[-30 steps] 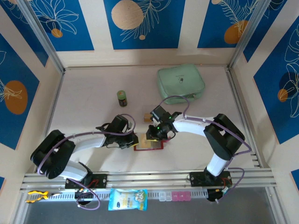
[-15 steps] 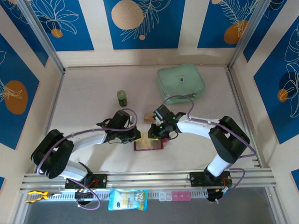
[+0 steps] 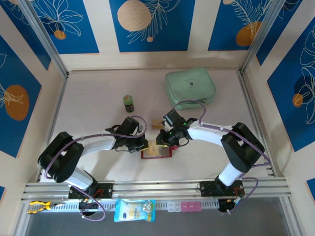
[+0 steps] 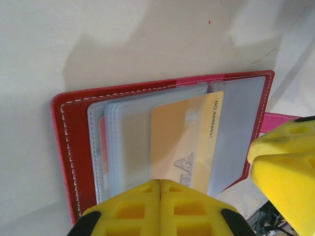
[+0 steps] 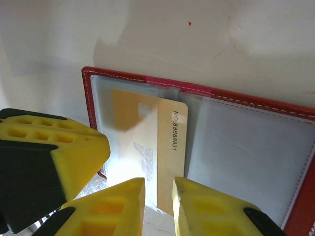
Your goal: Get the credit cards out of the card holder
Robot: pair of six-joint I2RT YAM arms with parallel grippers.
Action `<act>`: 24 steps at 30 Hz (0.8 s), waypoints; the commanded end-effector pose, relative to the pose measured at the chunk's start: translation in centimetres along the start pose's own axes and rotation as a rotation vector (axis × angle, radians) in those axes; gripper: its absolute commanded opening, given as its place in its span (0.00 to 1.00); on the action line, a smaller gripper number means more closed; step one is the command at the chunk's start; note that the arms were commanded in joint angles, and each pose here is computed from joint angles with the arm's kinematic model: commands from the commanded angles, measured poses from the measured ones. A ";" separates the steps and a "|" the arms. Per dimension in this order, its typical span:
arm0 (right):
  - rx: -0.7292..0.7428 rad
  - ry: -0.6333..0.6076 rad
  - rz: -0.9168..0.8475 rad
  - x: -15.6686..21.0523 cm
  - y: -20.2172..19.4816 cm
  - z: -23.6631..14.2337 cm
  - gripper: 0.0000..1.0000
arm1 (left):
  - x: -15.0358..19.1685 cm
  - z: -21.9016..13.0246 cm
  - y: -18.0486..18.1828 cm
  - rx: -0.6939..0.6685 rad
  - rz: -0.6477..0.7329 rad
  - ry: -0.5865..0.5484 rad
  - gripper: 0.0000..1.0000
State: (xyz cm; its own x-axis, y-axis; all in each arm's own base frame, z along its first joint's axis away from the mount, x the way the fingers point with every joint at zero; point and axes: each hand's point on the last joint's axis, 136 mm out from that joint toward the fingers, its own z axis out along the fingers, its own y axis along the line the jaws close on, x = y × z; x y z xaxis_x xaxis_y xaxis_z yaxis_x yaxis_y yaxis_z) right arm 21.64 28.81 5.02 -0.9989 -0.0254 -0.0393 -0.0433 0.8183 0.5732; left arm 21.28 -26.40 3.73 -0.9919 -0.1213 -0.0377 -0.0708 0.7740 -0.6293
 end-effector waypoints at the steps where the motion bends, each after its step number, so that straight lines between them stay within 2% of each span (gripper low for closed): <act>1: -0.009 0.031 0.025 0.7 -0.4 0.3 0.23 | 0.3 0.3 0.5 -0.027 0.005 0.013 0.02; 24: -0.026 0.077 0.056 1.5 -1.4 2.1 0.22 | 1.3 0.5 2.6 -0.107 -0.024 0.037 0.00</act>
State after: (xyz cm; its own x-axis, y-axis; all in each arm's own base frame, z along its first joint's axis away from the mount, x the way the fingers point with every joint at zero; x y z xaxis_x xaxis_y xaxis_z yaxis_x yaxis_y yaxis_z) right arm 20.81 28.96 3.13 -0.9995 -0.0284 0.0152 -0.0142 0.8109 0.5851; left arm 20.72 -25.85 2.93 -0.9923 -0.1226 -0.0187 -0.0874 0.7984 -0.5957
